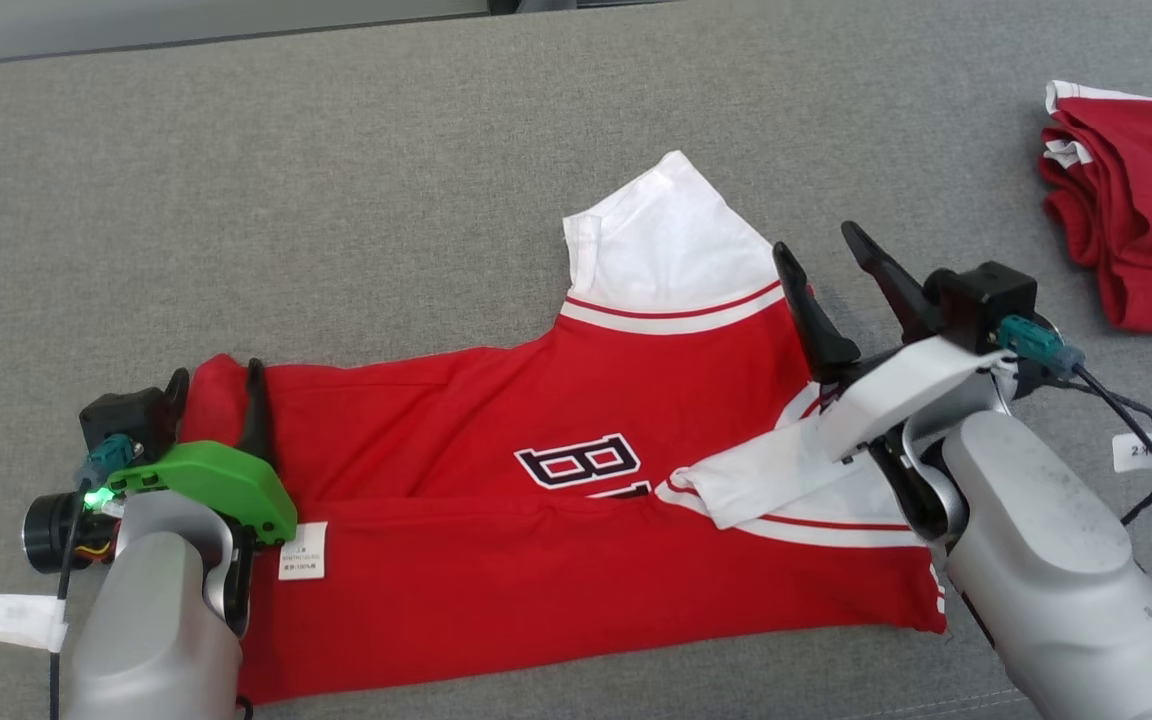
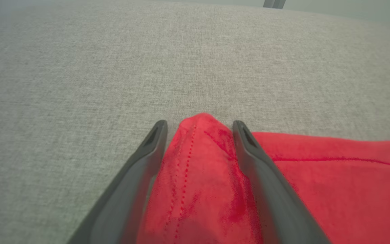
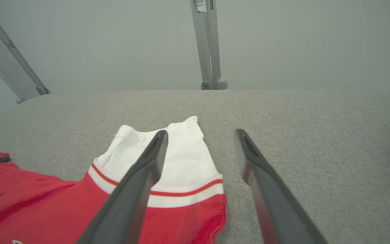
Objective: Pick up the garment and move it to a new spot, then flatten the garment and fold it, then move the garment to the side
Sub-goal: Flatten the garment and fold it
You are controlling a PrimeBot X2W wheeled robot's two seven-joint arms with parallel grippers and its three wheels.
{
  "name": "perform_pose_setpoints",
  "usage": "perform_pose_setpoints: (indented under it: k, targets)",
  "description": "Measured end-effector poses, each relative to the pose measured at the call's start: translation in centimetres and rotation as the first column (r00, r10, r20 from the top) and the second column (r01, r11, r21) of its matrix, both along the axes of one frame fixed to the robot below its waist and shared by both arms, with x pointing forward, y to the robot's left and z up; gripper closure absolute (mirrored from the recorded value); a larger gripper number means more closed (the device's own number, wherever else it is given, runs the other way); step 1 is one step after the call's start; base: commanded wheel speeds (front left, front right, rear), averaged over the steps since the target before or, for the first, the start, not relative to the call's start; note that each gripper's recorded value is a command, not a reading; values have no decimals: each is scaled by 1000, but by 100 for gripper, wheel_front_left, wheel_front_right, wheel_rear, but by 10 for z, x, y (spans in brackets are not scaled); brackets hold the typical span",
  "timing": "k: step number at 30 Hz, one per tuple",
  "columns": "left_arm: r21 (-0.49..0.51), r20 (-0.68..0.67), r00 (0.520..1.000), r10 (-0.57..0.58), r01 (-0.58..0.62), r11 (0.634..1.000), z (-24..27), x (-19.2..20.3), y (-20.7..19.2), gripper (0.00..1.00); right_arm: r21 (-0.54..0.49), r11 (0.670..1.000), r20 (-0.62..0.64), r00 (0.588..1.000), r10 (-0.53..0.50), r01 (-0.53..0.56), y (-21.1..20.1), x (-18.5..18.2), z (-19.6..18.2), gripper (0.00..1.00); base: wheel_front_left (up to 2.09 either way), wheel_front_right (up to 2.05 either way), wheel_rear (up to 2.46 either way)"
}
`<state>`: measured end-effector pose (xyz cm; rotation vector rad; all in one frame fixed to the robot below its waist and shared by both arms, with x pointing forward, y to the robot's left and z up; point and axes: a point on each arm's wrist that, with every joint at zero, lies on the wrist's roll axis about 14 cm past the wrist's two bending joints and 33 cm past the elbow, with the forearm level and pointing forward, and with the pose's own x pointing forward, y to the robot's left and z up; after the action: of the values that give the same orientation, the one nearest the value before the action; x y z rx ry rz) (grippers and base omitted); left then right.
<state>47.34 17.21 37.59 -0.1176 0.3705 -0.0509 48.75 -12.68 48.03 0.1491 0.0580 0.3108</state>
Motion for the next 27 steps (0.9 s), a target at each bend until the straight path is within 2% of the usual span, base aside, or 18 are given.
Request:
perform_pose_setpoints:
  k: [1, 3, 4, 12, 20, 21, 22, 24, 27]
  targets:
    - [-1, -4, 1000, -1, 1, 1000, -2, 2, -1, 33, -14, 1000, -10, 1000, 9, -10, 1, 5, -2, 0, 0, 0, 0]
    - [-3, -3, 1000, -4, 4, 1000, -3, 6, -2, 83, -34, 999, -36, 999, 24, -25, 4, 16, -6, 0, 0, 0, 0]
    - [-4, -3, 1000, -4, 4, 1000, -4, 8, -3, 100, -47, 998, -36, 999, 35, -37, 6, 23, -4, 0, 0, 0, 0]
    - [-16, 8, 1000, -7, 7, 1000, -4, 14, -5, 100, -159, 979, -175, 979, 100, -129, 26, 68, -18, 0, 0, 0, 0]
    - [-29, 13, 1000, 9, -8, 1000, -5, 15, 0, 100, -204, 955, -329, 934, 138, -213, 52, 81, -55, 0, 0, 0, 0]
    - [-29, 13, 1000, 9, -8, 1000, -5, 15, 0, 100, -204, 955, -329, 934, 138, -213, 52, 81, -55, 13, 0, 0, 0]
    - [-32, 13, 1000, 10, -10, 999, -6, 16, 1, 100, -204, 954, -341, 929, 142, -221, 55, 82, -59, 52, 0, 0, 0]
    - [-33, 13, 1000, 14, -13, 999, -6, 16, 3, 100, -220, 947, -362, 921, 145, -236, 57, 84, -66, 100, 0, 0, 0]
    - [-35, 9, 1000, 18, -18, 999, -8, 15, 4, 100, -229, 945, -381, 915, 136, -236, 56, 87, -73, 100, 0, 0, 0]
